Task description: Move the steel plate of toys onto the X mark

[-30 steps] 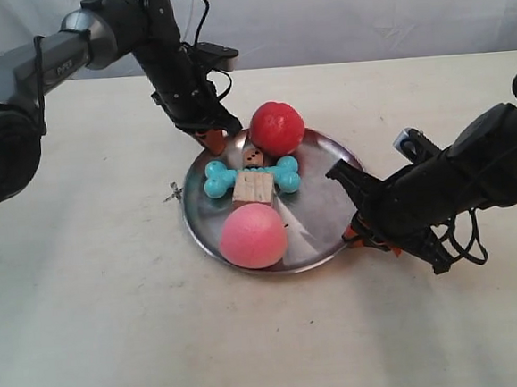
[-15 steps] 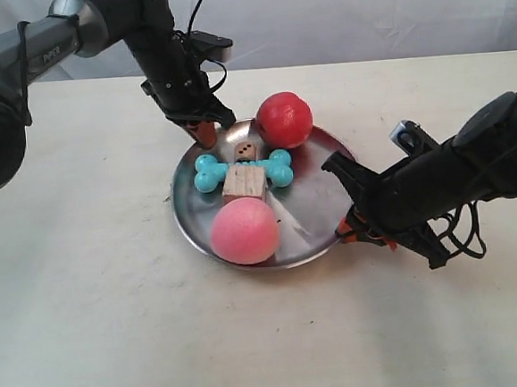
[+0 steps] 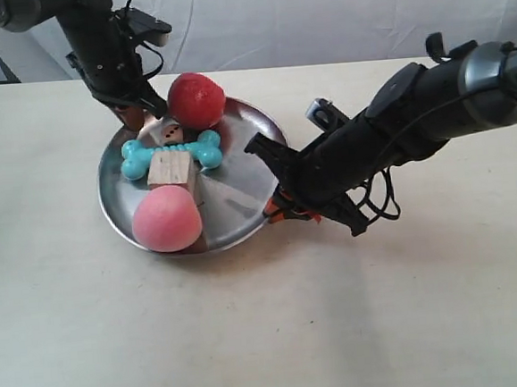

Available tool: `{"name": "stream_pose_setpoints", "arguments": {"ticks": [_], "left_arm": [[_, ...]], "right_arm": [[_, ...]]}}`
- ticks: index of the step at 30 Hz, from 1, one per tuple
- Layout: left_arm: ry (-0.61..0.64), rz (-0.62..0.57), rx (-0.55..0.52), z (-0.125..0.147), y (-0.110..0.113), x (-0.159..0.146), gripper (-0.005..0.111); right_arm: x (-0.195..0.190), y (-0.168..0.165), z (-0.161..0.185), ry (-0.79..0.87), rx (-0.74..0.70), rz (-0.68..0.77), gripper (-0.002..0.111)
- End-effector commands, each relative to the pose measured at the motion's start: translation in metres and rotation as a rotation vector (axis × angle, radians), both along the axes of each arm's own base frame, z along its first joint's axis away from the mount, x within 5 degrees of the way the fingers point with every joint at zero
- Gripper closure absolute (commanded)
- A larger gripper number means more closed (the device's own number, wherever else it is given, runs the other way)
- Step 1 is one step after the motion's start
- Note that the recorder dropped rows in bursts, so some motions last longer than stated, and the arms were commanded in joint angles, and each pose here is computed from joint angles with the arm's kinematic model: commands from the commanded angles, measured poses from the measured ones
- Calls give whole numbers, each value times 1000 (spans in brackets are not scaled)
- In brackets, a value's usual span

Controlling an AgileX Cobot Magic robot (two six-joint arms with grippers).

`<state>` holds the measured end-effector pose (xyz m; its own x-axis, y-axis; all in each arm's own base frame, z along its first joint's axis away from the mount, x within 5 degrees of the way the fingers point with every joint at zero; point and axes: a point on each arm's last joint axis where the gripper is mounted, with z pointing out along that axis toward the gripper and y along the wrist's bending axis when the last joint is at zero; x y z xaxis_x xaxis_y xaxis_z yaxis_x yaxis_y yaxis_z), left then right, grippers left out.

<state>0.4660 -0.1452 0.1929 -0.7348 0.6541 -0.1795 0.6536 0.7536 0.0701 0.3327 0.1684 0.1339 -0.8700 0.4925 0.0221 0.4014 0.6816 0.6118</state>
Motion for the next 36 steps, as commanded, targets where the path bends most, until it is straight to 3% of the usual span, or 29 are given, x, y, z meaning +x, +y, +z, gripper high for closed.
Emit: {"name": "stream_pose_setpoints", "arguments": {"ticks": [1, 5, 11, 13, 17, 19, 24, 32, 36], "left_arm": [[95, 52, -76, -10, 8, -8, 107], [146, 95, -75, -31, 26, -4, 107], [185, 126, -100, -44, 23, -4, 104], [186, 148, -102, -44, 25, -3, 98], [187, 171, -107, -44, 31, -1, 78], [187, 176, -107, -44, 34, -1, 68], [177, 188, -99, -41, 40, 0, 57], [107, 241, -103, -8, 59, 1, 56], [46, 305, -135, 23, 73, -2, 73]], "right_arm": [[7, 16, -2, -10, 19, 41, 109], [7, 16, -17, 24, 5, 41, 109], [8, 16, -29, 34, -16, 58, 108], [7, 16, -32, 49, -11, 60, 100], [7, 16, -32, 54, -8, 58, 71], [7, 16, -32, 53, -7, 60, 62], [5, 16, -29, 59, -5, 88, 61], [12, -8, -6, -29, -69, 133, 61], [15, -38, 15, -59, -134, 161, 63]]}}
